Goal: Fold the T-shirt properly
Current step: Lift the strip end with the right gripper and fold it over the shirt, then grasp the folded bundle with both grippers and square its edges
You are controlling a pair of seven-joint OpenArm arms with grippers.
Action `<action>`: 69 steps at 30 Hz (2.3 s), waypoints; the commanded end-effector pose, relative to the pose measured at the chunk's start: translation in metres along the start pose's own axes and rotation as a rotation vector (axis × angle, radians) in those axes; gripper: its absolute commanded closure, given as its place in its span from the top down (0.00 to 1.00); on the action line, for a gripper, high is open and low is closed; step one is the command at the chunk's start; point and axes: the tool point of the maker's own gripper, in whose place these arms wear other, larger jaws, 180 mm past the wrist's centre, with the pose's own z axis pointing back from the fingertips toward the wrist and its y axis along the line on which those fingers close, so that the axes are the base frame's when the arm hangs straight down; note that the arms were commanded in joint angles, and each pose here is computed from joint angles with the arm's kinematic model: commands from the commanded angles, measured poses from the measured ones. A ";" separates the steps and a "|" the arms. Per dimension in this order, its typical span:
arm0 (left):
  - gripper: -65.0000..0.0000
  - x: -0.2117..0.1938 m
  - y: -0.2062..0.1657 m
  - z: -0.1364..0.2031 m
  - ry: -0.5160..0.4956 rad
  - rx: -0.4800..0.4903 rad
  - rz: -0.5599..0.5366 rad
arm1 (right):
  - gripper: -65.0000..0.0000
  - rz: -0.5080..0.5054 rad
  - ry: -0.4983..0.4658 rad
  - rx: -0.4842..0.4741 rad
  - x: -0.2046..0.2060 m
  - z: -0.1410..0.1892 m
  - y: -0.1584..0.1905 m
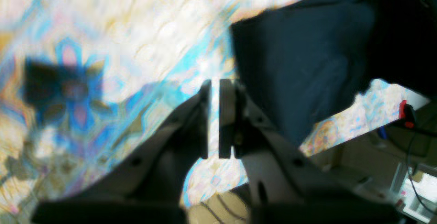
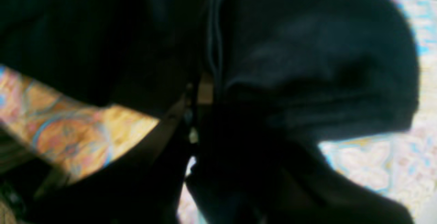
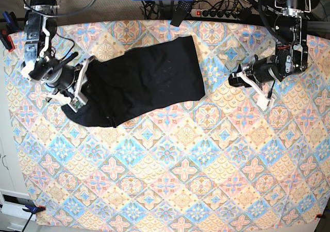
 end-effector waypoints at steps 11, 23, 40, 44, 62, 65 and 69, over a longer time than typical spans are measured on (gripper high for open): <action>0.03 -0.024 0.005 -0.014 0.037 -0.015 0.093 | 0.00 0.235 -0.207 0.273 0.072 -0.016 0.104; 0.03 -0.031 0.003 -0.016 0.046 -0.021 0.103 | 0.00 0.335 -0.347 0.387 0.140 -0.024 0.155; 0.03 -0.031 0.003 -0.016 0.045 -0.022 0.106 | 0.41 0.515 -0.219 0.487 0.123 -0.060 0.214; 0.03 -0.029 0.003 -0.016 0.033 -0.022 0.105 | 0.41 0.548 -0.204 0.443 0.122 -0.063 0.207; 0.03 -0.037 0.007 -0.015 0.019 -0.014 0.121 | 0.21 0.195 -0.288 0.272 0.147 -0.080 0.117; 0.03 -0.038 0.007 -0.015 0.018 -0.015 0.120 | 0.20 0.212 -0.260 0.337 0.141 -0.090 0.144; 0.03 -0.032 -0.006 -0.009 -0.002 -0.035 0.082 | 0.20 0.321 -0.253 0.414 0.150 -0.093 0.179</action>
